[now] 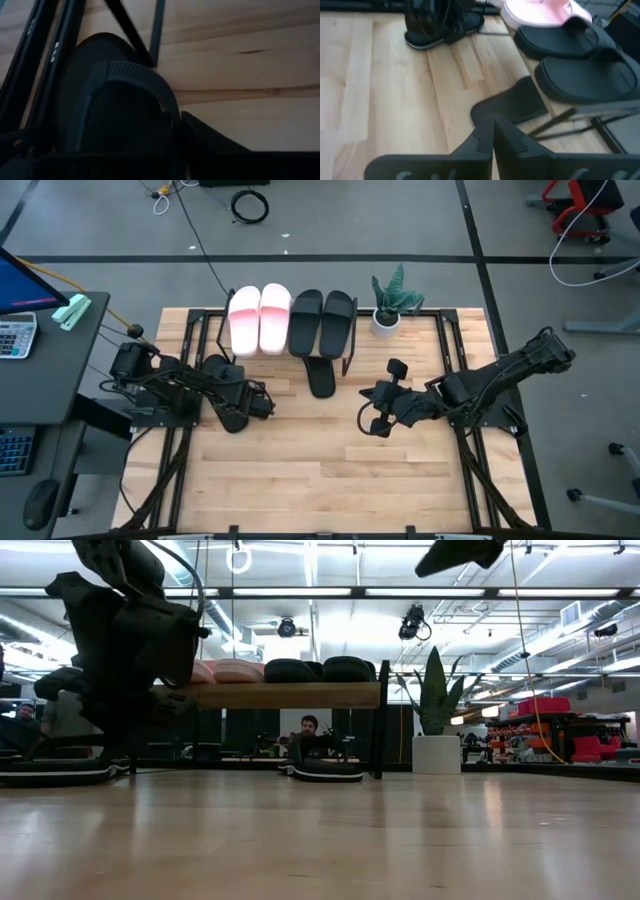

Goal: Pick and place slides into the shelf
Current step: Move the black slipper under the shelf

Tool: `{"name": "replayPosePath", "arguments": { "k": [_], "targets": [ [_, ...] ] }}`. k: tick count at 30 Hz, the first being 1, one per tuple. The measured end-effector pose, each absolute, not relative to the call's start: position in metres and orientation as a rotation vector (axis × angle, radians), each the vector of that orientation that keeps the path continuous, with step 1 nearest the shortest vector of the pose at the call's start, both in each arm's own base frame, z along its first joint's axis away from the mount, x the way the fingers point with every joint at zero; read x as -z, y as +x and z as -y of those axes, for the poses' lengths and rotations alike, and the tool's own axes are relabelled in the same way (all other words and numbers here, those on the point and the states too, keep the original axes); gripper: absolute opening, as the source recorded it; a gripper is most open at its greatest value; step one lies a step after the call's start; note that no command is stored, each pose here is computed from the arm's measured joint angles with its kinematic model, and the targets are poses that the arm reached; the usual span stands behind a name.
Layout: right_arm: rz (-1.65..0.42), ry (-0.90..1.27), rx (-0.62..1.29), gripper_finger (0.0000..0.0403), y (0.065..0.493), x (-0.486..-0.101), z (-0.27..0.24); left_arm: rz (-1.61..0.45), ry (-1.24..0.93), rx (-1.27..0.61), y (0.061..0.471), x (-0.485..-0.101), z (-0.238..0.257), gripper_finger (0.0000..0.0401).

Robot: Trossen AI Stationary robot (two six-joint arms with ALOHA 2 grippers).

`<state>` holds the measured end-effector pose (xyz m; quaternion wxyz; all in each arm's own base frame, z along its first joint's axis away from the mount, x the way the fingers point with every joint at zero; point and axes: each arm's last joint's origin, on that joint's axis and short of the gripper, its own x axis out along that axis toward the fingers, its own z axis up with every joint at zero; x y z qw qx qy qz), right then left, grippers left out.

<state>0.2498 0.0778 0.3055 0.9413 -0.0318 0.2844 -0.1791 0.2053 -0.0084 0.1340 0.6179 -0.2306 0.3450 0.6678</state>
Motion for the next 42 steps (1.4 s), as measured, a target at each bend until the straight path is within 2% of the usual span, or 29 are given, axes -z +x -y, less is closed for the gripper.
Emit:
{"name": "replayPosePath", "arguments": {
  "k": [2,6,10,17,21,27,38,42],
  "targets": [
    [-0.602,-0.052,0.378,0.0011,0.248,-0.303,-0.077,-0.807,-0.521,-1.509,0.207,-0.133,0.009,0.0015],
    [-0.634,-0.031,0.399,0.0011,0.245,-0.3,-0.076,-0.785,-0.567,-1.456,0.214,-0.132,0.012,0.0014],
    [-0.648,-0.022,0.411,0.0011,0.244,-0.294,-0.075,-0.793,-0.632,-1.317,0.228,-0.137,0.03,0.0008],
    [-0.676,-0.025,0.426,0.0012,0.241,-0.282,-0.074,-0.683,-0.617,-1.0,0.263,-0.191,0.09,0.0006],
    [-0.669,-0.001,0.434,0.0011,0.242,-0.282,-0.074,-0.6,-0.51,-0.918,0.273,-0.216,0.105,0.0007],
    [-0.665,0.016,0.439,0.0012,0.242,-0.283,-0.074,-0.603,-0.479,-0.956,0.282,-0.217,0.092,0.0007],
    [-0.674,-0.021,0.425,0.0013,0.242,-0.283,-0.074,-0.722,-0.386,-1.139,0.306,-0.166,0.048,0.0013],
    [-0.674,-0.027,0.423,0.0011,0.242,-0.283,-0.074,-0.752,-0.338,-1.144,0.317,-0.157,0.027,0.0011]
  ]
}}
